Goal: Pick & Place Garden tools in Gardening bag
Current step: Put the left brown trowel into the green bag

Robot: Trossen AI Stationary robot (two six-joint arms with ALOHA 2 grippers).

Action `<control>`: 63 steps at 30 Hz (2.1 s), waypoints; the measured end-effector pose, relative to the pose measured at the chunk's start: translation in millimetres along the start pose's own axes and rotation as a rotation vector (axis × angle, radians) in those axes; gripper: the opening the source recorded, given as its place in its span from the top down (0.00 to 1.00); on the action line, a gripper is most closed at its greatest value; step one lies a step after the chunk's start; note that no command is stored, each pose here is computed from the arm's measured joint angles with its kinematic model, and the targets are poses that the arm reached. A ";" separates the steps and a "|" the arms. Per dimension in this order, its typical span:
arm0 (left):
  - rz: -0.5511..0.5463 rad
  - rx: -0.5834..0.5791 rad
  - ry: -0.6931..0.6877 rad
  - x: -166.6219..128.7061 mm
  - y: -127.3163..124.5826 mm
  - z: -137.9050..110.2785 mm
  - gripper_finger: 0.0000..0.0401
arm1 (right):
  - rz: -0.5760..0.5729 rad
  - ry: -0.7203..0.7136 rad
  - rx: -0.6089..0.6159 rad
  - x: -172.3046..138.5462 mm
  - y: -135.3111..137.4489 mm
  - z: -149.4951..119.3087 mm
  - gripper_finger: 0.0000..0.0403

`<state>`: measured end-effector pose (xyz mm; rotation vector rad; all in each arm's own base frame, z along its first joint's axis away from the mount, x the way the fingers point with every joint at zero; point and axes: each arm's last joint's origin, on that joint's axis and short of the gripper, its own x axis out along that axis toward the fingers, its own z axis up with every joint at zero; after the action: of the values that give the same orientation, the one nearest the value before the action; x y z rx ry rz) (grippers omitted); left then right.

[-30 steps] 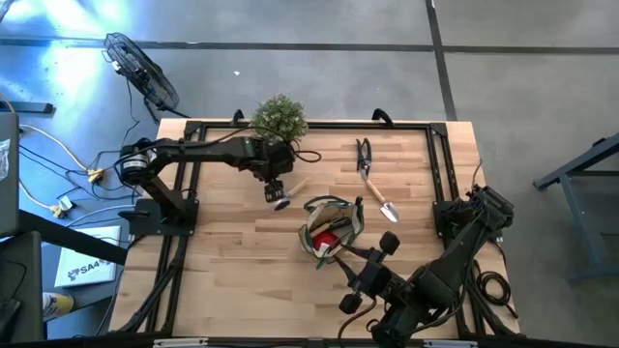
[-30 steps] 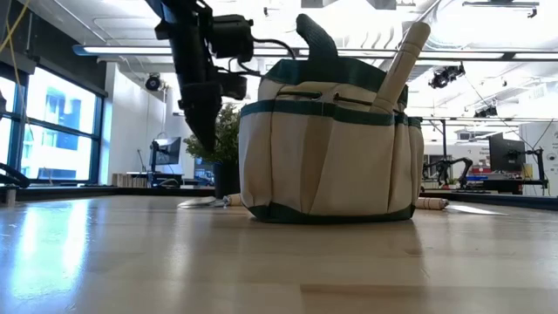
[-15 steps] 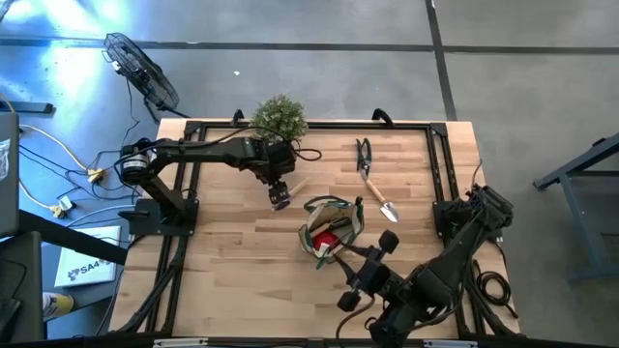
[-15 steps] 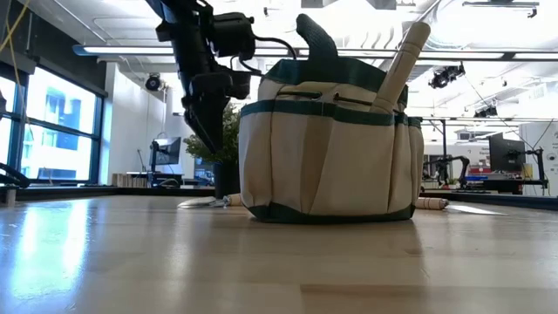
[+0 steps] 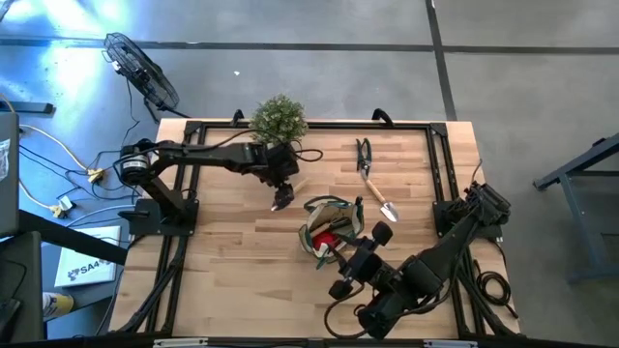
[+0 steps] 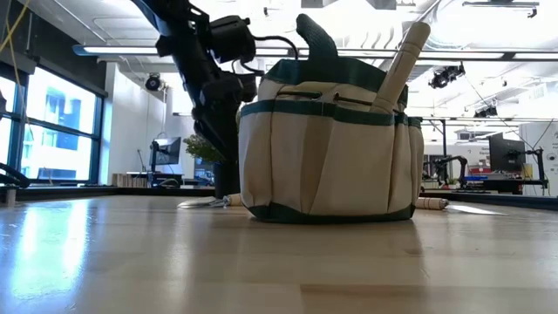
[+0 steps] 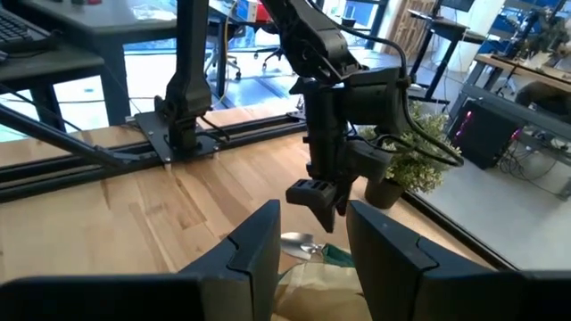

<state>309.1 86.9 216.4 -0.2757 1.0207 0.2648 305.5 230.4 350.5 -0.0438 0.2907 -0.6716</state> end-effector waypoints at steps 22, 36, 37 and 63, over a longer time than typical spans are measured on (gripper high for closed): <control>-0.015 0.015 0.028 44.5 -3.1 -6.5 0.40 | -0.013 0.001 -0.074 4.8 -1.2 1.3 0.70; 0.063 0.019 0.026 50.6 -0.5 -6.6 0.40 | -0.007 0.002 -0.062 4.9 -0.5 1.7 0.70; 0.063 0.019 0.026 50.7 -0.5 -6.6 0.40 | 0.001 0.009 -0.058 4.8 -0.1 1.7 0.70; 0.022 0.017 0.061 72.2 -0.3 -10.7 0.40 | 0.050 0.043 -0.023 4.9 3.2 2.5 0.70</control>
<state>336.5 89.2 148.8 -0.2585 1.0863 0.2693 311.7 229.7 351.2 -0.0435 0.3398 -0.6201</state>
